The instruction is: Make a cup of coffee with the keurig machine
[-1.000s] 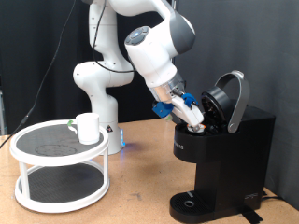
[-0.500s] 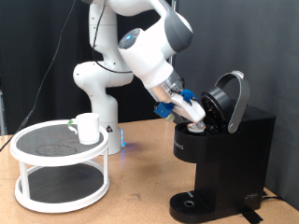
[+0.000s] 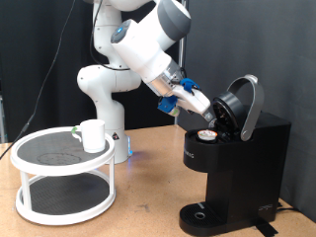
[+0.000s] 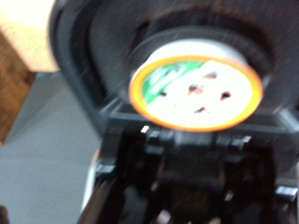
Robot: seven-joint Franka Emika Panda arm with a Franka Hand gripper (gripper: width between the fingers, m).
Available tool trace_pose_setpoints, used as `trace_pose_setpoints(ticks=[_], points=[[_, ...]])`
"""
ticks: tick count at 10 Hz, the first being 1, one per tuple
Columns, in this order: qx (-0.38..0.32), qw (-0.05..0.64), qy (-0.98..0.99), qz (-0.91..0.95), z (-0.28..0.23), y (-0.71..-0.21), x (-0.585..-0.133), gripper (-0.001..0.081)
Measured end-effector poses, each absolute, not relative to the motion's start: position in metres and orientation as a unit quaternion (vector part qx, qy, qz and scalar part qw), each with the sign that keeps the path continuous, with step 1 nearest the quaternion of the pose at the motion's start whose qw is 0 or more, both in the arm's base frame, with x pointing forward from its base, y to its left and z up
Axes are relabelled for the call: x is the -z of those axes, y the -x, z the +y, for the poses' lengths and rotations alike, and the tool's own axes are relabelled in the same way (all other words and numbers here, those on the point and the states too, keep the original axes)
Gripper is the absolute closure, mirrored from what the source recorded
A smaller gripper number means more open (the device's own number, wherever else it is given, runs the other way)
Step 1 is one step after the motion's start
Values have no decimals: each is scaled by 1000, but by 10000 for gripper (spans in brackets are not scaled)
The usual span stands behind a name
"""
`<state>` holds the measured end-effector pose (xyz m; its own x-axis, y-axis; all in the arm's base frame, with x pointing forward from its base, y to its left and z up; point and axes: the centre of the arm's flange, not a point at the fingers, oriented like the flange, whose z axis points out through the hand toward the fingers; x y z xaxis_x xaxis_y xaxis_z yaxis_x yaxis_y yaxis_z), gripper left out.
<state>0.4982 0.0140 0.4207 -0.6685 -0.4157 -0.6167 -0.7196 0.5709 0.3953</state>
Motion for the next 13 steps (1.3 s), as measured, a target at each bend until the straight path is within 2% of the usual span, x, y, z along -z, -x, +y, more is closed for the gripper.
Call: trace_pose_setpoints(ticks=[3,9,13], points=[[-349,278,318,837,-3,-489,-453,72],[-370,309,293,825,-21,-467,-527,72],[-399,331,279,808,-16,-469,-537,72]])
